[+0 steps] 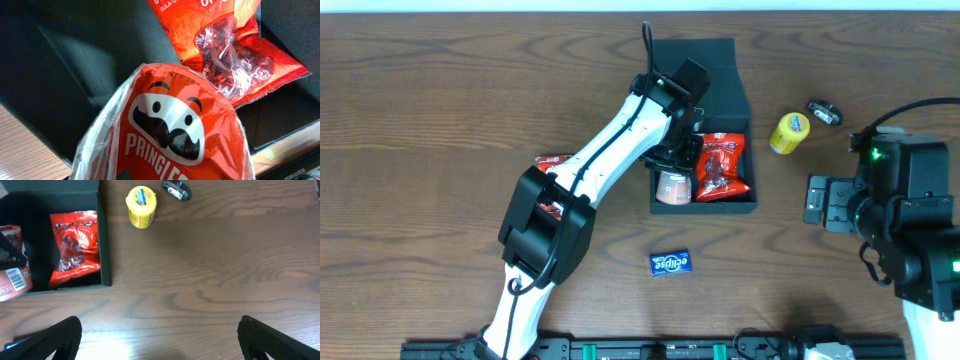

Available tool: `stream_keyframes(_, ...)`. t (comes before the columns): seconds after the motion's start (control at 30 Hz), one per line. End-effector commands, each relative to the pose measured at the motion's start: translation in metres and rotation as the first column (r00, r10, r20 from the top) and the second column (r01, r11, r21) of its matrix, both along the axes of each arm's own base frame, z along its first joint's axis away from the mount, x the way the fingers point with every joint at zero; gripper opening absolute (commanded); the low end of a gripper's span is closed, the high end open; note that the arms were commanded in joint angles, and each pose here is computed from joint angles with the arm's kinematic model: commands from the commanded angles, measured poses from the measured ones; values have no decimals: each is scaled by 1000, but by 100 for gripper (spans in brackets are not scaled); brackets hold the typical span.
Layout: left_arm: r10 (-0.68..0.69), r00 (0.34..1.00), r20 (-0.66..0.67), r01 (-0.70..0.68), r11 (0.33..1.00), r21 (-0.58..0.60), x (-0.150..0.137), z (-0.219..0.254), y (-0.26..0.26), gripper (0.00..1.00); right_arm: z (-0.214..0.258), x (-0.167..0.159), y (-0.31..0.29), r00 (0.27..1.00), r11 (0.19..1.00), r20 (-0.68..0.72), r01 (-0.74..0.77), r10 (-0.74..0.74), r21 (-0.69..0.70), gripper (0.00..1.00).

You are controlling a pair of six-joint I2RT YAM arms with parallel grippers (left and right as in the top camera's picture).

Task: Pack container
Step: 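Lift the can and carry it into the black box, then lower the can into the box beside the candy bag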

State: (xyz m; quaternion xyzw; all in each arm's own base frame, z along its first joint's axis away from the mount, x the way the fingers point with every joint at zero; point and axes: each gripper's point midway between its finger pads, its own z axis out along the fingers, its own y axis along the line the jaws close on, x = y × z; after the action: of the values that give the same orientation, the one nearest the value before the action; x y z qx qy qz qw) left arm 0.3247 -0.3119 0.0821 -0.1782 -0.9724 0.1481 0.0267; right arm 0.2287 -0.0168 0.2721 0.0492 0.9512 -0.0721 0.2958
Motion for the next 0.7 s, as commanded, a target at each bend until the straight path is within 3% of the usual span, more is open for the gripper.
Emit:
stream_keyframes(0.0,13,1000,17,-14,1000,14,6,1,0,40,0,0,-1,1000,1000,1,22,-22,14,99)
stream_keyframes(0.13,14,1000,23,-15,1000,23,7,0,2,41,0,0,-1,1000,1000,1,22,-22,14,99)
stream_keyframes(0.2,15,1000,23,-15,1000,23,7,1,2,52,0,0,-1,1000,1000,1,22,-22,14,99)
stream_keyframes(0.47,15,1000,23,-15,1000,23,7,1,2,64,0,0,-1,1000,1000,2,22,-22,14,99)
stream_keyframes(0.67,15,999,28,-16,1000,27,8,0,3,95,0,0,-1,1000,1000,1,22,-22,14,99)
